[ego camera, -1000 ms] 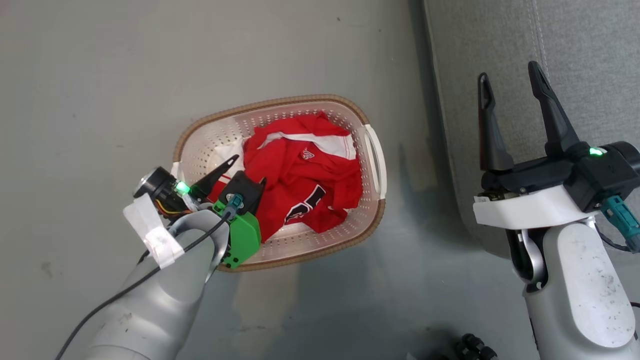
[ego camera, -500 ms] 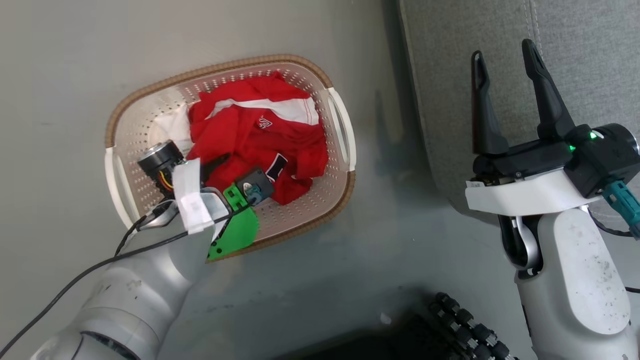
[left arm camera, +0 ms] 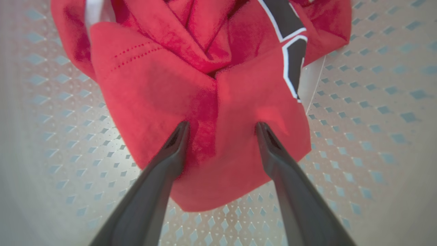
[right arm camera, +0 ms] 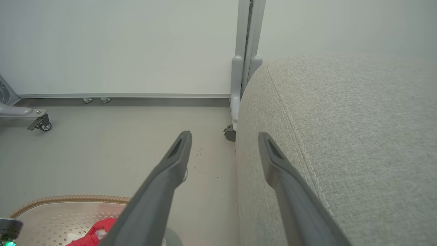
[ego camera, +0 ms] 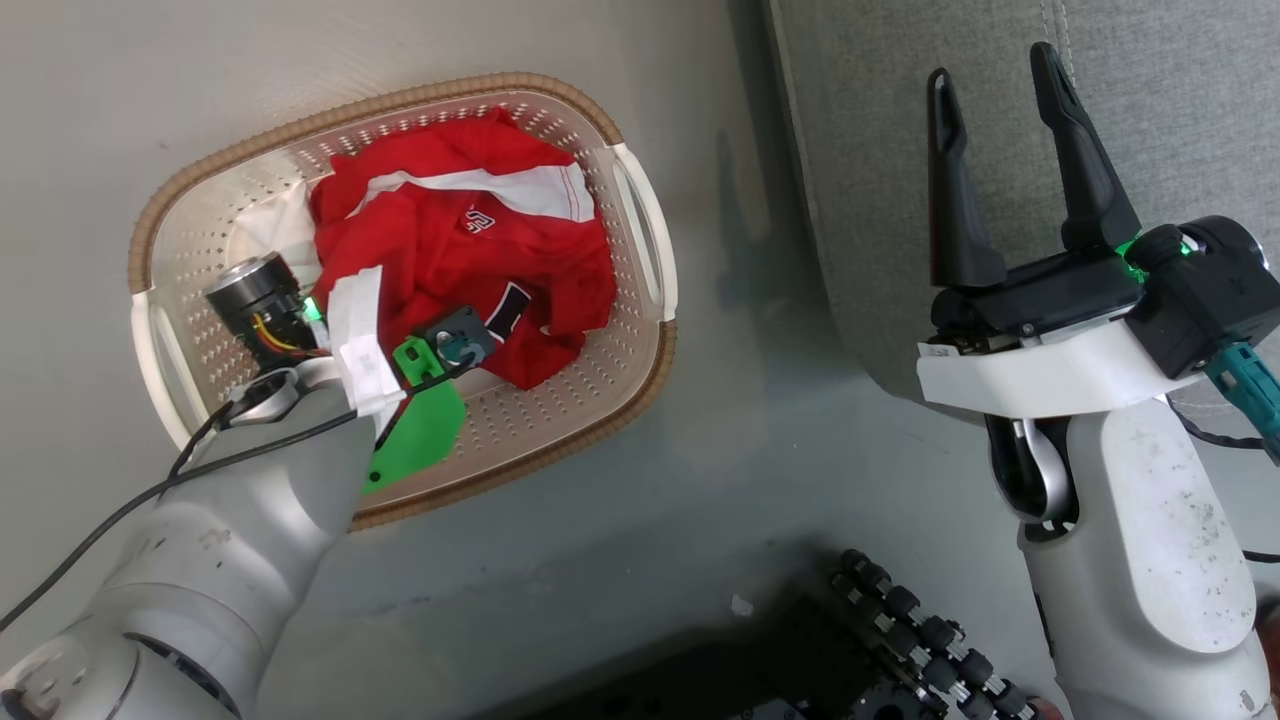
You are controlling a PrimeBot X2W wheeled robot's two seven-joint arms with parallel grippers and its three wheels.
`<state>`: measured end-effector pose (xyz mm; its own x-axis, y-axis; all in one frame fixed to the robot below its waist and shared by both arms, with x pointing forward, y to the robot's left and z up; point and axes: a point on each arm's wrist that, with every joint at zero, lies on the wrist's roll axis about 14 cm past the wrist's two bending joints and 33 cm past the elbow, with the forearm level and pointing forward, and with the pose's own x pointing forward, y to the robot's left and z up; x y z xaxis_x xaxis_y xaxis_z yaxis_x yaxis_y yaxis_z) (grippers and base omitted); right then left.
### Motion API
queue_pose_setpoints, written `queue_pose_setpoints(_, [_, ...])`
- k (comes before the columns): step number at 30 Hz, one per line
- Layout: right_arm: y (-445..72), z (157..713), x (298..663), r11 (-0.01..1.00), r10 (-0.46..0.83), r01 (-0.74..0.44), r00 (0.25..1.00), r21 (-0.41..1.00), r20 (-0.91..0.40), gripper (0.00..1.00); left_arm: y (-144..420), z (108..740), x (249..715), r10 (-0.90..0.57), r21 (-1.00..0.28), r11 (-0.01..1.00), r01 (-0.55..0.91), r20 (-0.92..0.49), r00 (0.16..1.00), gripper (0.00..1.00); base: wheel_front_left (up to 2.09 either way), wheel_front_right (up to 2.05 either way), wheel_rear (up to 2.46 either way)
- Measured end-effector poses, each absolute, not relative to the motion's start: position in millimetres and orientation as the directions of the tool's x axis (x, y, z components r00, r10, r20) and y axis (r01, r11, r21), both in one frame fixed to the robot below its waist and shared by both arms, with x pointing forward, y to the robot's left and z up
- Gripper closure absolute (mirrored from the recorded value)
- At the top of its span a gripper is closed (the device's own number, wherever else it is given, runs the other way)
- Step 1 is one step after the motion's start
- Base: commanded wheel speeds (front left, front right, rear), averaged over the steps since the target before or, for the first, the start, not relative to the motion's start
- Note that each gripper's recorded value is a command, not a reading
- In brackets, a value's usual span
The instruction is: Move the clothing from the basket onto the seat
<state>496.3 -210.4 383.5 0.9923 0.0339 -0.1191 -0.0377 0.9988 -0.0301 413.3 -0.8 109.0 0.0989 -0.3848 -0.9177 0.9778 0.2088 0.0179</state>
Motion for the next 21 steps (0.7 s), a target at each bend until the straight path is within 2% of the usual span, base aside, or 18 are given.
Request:
queue_pose_setpoints(7, [-212,386,496,0.999,0.033,-0.037,0.993,-0.030,-0.116,0.00,14,95,405,-0.307,0.005,0.165,0.986,-0.950,0.056,0.00,0.00,0.00,0.00])
queue_pose_setpoints(8, [-212,386,496,0.999,0.033,-0.037,0.993,-0.032,-0.117,0.00,15,95,404,-0.306,0.003,0.161,0.987,-0.951,0.052,0.04,0.00,0.00,0.00])
queue_pose_setpoints(9, [-212,386,496,0.999,0.032,-0.036,0.993,-0.033,-0.118,0.00,13,94,403,-0.311,-0.001,0.157,0.988,-0.949,0.048,0.40,0.00,0.00,0.00])
queue_pose_setpoints(10, [-213,385,495,0.999,0.031,-0.036,0.992,-0.034,-0.118,0.00,11,94,402,-0.316,0.000,0.142,0.990,-0.948,0.045,0.84,0.00,0.00,0.00])
queue_pose_setpoints(11, [-213,385,495,0.999,0.031,-0.035,0.992,-0.034,-0.119,0.00,10,94,401,-0.321,-0.001,0.135,0.991,-0.946,0.043,1.00,0.00,0.00,0.00])
queue_pose_setpoints(16, [-212,387,496,0.999,0.034,-0.038,0.993,-0.033,-0.114,0.00,5,99,406,-0.340,-0.011,0.168,0.986,-0.939,0.048,1.00,0.00,0.00,0.00])
queue_pose_setpoints(21, [-210,396,494,0.999,0.037,-0.040,0.994,-0.033,-0.101,0.00,-11,117,410,-0.424,-0.018,0.203,0.979,-0.903,0.071,1.00,0.00,0.00,0.00])
